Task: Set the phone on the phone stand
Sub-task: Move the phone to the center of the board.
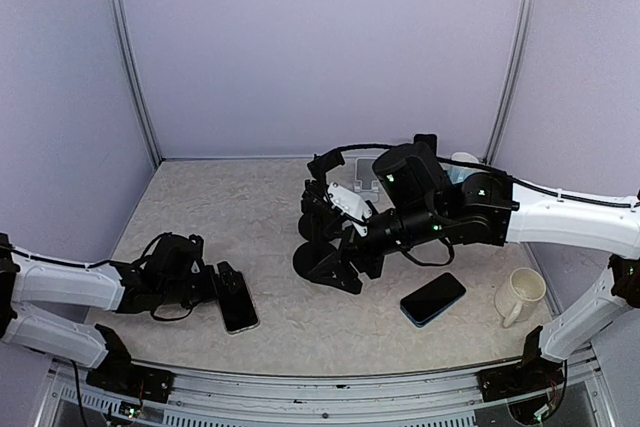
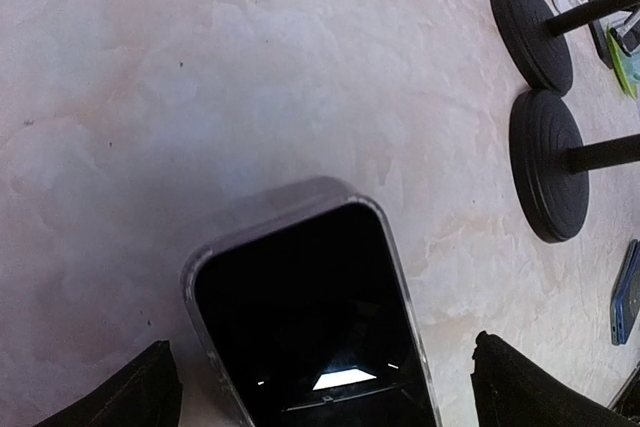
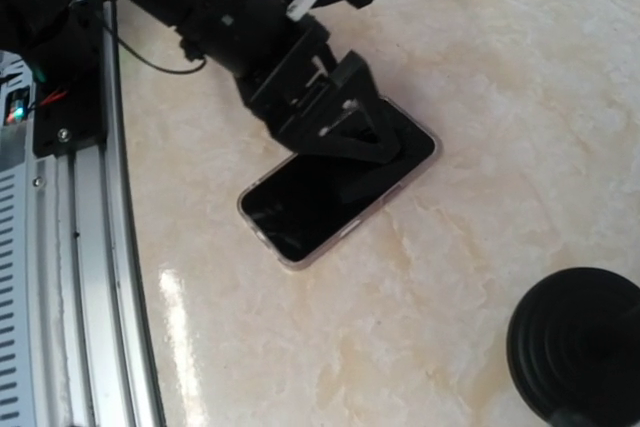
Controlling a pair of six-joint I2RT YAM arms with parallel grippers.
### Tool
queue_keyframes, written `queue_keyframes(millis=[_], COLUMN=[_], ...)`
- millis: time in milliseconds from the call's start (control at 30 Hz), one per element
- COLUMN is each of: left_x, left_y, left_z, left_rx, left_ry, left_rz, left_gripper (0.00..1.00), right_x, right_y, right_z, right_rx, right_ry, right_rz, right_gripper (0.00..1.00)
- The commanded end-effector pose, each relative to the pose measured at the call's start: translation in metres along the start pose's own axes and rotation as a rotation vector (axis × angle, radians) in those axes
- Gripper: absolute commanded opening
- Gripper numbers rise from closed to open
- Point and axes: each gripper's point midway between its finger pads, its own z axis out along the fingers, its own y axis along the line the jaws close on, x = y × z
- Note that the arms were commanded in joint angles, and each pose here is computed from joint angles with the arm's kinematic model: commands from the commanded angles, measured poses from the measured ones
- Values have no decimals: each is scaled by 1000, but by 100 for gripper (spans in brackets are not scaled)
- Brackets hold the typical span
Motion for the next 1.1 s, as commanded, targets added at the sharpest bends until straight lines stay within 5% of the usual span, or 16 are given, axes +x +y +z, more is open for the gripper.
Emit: queue_keyframes(millis=[0,700,1067], left_x=[34,123,107], left_y=[19,-80,-153], left_z=[-7,-2,-11], left_rx=[-66,52,226], left_ry=[89,364,300], left_rz=[-36,226,340], left_gripper=[99,99,99], right_x=[-6,-19,-16], right_y=[6,-1,-6], right_z=[-2,-17,-21], right_rx=[-14,47,78], right_ry=[-10,-50,-18], right_rz=[-22,-50,-43], right_gripper=[100,100,100])
